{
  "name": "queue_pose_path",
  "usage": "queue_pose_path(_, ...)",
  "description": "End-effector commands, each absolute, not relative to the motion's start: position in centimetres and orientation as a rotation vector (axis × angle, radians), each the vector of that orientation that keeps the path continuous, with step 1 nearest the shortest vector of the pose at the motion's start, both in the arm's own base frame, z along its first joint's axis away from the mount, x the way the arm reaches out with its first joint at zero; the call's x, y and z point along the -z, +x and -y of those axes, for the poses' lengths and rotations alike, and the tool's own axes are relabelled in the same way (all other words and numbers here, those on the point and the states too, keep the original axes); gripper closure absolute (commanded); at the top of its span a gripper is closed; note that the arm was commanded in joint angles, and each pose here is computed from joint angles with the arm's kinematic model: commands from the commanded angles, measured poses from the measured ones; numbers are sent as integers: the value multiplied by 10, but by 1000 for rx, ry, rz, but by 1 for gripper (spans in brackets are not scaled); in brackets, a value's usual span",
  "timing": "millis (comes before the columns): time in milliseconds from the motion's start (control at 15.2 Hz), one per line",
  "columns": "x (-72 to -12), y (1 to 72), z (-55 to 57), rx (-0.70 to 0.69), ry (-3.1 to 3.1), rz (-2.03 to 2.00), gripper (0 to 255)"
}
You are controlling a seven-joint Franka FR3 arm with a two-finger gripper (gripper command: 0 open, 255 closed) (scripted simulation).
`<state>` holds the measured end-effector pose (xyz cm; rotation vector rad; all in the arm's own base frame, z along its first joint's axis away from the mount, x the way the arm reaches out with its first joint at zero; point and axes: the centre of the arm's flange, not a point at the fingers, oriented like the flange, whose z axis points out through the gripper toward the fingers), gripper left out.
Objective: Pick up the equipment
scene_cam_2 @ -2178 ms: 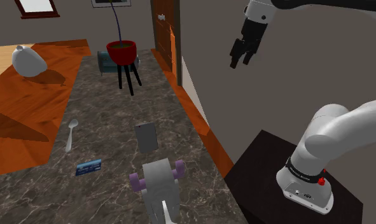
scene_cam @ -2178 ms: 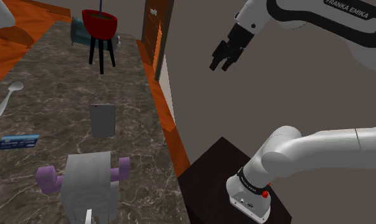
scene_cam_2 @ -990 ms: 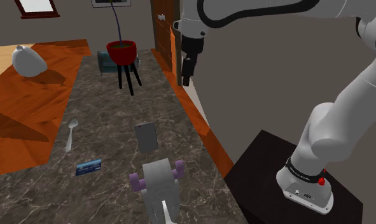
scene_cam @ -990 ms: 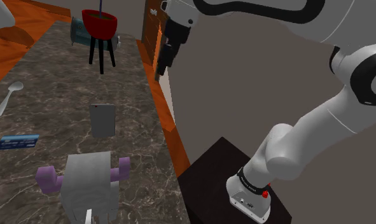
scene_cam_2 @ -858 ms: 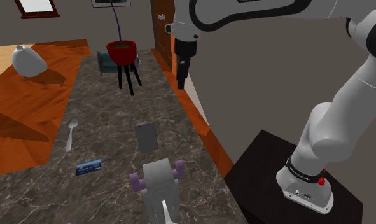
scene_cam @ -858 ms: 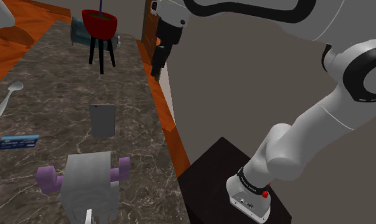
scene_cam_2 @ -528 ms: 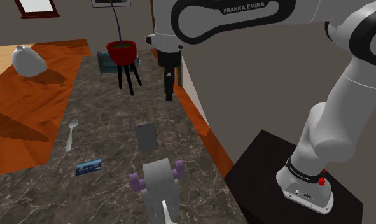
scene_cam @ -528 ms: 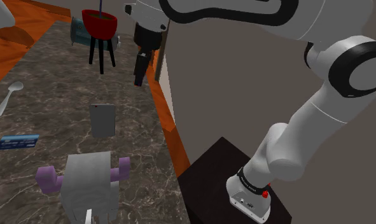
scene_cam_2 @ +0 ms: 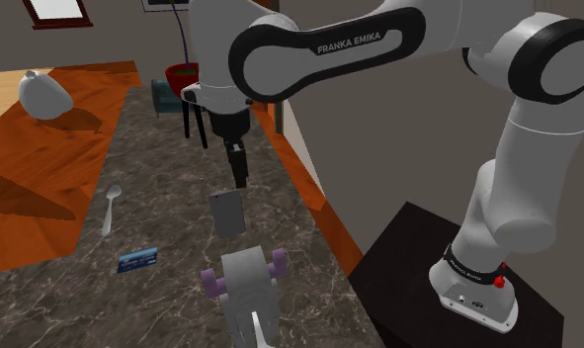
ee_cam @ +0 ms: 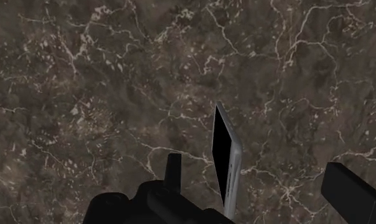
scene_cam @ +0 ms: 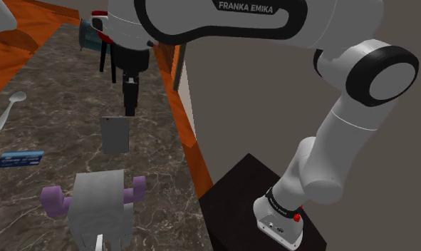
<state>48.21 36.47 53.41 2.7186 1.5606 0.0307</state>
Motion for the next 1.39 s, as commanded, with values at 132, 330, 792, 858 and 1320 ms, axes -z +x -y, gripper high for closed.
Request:
queue_pose_path(132,-513,483,-369,-28,2706,-1580,0)
queue_pose_path(330,-497,483,-369,-28,2706,-1580,0)
queue_pose_path(792,-494,484,-369,-28,2706,-1580,255)
queue_pose_path(858,-494,484,-369,-28,2706,-1580,255)
queue_pose_path(1320,-510,483,-369,-28,2706,-1580,255)
